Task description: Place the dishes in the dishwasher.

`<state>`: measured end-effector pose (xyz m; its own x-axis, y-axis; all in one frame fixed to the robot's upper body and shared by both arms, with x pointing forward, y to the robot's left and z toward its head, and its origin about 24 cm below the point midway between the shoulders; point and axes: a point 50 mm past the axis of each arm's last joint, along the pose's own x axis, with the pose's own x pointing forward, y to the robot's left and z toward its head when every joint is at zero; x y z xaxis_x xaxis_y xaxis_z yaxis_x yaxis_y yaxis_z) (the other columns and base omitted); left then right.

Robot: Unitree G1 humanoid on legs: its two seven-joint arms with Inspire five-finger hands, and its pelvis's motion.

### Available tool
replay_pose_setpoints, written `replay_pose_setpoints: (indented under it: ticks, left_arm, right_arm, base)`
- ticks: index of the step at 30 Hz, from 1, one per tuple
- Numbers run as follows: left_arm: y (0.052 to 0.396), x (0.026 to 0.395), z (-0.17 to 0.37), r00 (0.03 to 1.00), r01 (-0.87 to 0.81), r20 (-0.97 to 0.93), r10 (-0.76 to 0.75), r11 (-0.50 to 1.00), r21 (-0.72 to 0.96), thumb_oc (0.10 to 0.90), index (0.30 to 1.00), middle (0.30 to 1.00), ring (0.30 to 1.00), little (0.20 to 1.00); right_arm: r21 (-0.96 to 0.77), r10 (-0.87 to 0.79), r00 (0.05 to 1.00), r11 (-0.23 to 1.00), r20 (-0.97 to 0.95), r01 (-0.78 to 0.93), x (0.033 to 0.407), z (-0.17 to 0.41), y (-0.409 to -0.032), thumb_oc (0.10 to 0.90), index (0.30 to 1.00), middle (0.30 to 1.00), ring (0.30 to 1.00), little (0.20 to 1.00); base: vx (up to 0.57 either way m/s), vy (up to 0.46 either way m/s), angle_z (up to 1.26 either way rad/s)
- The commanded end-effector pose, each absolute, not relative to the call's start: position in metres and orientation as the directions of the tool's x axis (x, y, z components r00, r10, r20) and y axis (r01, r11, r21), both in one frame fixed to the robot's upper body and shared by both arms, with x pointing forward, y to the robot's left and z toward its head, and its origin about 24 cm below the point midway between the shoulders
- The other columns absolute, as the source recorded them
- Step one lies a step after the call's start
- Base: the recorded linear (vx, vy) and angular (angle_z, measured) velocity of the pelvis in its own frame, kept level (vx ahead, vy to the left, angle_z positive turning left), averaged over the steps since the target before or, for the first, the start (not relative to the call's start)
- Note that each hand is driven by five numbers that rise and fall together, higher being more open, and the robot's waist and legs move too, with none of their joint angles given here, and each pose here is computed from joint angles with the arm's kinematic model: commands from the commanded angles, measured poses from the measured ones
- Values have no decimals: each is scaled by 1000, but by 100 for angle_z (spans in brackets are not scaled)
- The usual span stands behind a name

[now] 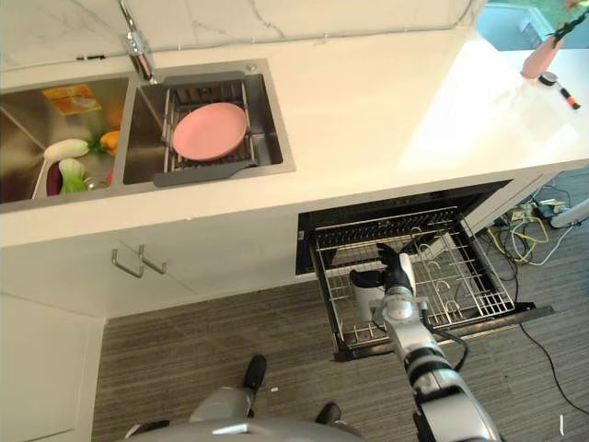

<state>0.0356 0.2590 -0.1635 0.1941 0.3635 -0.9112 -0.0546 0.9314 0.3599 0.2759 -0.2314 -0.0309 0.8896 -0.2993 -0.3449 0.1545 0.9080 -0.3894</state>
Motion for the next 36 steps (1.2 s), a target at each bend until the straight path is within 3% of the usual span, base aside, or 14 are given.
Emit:
replay_pose_setpoints:
  ticks: [1,4,9,14,22,24,28,36]
  left_arm:
    - [265,19,-164,98,-37,-922,375,927,373,800,900,900,900,900]
    - [262,8,-165,54,-106,-926,373,925,366,800,900,900,900,900]
    - [260,-3,-166,7,-235,-921,390,896,377,800,900,900,900,900]
    - [252,6,-168,46,-236,-915,400,895,379,800,900,900,900,900]
    - [250,16,-168,102,-103,-902,419,907,409,800,900,900,900,900]
    - [247,35,-167,168,4,-896,410,909,416,800,900,900,900,900]
    - [259,48,-163,195,11,-874,445,890,455,800,900,900,900,900]
    - [252,36,-166,161,147,-907,389,899,412,800,900,900,900,900]
  right_arm:
    - [-451,-332,937,856,-104,253,293,20,-264,800,900,900,900,900]
    - [-343,-337,941,881,26,325,282,44,-266,800,900,900,900,900]
    - [-118,-273,943,947,190,298,262,76,-250,800,900,900,900,900]
    - [-158,-227,924,945,307,285,248,101,-249,800,900,900,900,900]
    - [-234,-239,882,906,406,353,239,122,-258,800,900,900,900,900]
    - [-350,-344,813,773,470,530,226,129,-283,800,900,900,900,900]
    - [-280,-485,712,689,508,668,220,132,-299,800,900,900,900,900]
    - [-183,-415,721,785,555,592,223,147,-278,800,900,900,900,900]
  base:
    - [-8,-45,-7]
    - [6,-93,-12]
    - [-33,-102,-48]
    - [-83,64,27]
    - [6,451,20]
    - [58,624,29]
    - [83,619,86]
    - [52,399,-16]
